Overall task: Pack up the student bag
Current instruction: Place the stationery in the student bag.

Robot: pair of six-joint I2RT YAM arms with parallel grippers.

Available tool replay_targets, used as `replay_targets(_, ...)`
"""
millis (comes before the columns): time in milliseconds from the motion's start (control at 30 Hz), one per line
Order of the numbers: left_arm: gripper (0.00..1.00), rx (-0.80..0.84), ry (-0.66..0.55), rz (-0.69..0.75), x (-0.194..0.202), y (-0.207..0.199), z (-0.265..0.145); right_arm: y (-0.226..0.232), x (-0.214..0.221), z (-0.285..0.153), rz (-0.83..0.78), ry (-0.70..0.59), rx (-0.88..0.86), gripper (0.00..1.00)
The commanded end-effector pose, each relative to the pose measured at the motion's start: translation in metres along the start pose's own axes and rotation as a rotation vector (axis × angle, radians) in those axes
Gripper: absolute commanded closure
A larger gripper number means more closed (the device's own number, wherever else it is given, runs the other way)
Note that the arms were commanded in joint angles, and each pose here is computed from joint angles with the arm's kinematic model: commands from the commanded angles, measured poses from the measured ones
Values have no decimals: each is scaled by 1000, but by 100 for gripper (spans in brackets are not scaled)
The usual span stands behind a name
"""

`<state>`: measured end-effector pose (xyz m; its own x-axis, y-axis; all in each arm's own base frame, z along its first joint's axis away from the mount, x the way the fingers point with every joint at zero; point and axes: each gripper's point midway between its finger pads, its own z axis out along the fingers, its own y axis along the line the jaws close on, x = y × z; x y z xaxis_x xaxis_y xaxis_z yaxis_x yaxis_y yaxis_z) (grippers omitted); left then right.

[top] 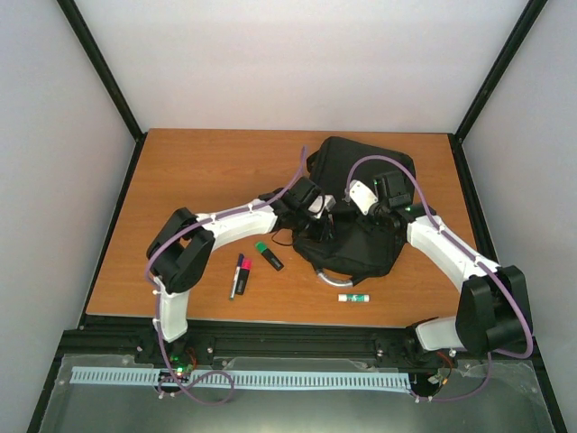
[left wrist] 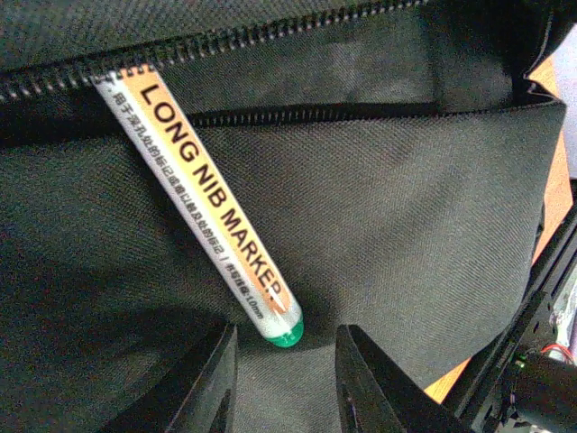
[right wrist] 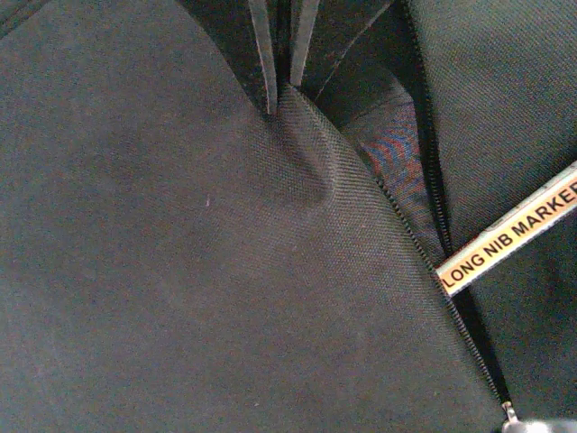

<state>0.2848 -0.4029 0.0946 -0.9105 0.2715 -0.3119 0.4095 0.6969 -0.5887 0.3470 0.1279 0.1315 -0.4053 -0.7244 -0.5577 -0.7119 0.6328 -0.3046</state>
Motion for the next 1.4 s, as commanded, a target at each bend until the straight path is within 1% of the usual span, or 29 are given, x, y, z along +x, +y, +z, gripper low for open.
replay_targets(0,71,22,-9,5,-8,-14,6,7,-9,-8,-6,-42,-12,97)
replay_targets(100,79,-38,-15,-17,-11,-3,9,8,-9,-9,-6,-45,-12,97)
replay_targets(200,88,-94,-30,-31,-16,6,11,7,-9,-9,-6,-45,-11,97)
replay_targets(267,91,-118,-57,-25,-26,7,11,7,-9,-10,-7,-47,-10,97)
replay_targets(333,93,-174,-67,-18,-30,15,9,8,-10,-11,-8,-48,-10,97)
replay_targets(433,96,-230,-117,1,-50,19,2,7,-10,-12,-6,-52,-6,97)
replay_targets(600,99,-231,-217,-33,-86,26,-6,8,-10,-12,-6,-54,-14,97)
replay_targets(733,99,-232,-312,-65,-110,29,-9,9,-10,-11,-6,-55,-18,97)
replay_targets(800,97,-247,-328,-86,-113,34,-6,9,-10,-12,-5,-55,-18,97)
replay_targets(933,86,-247,-321,-112,-110,36,-6,9,-9,-12,-4,-54,-16,97)
replay_targets(1033,80,-234,-314,-114,-104,32,-14,9,-10,-12,-7,-55,-15,97)
replay_targets(1167,63,-218,-327,-105,-95,21,-39,10,-9,-10,-6,-53,-18,97)
replay_targets(1367,53,-209,-324,-70,-68,14,-70,9,-8,-9,-10,-49,-13,97)
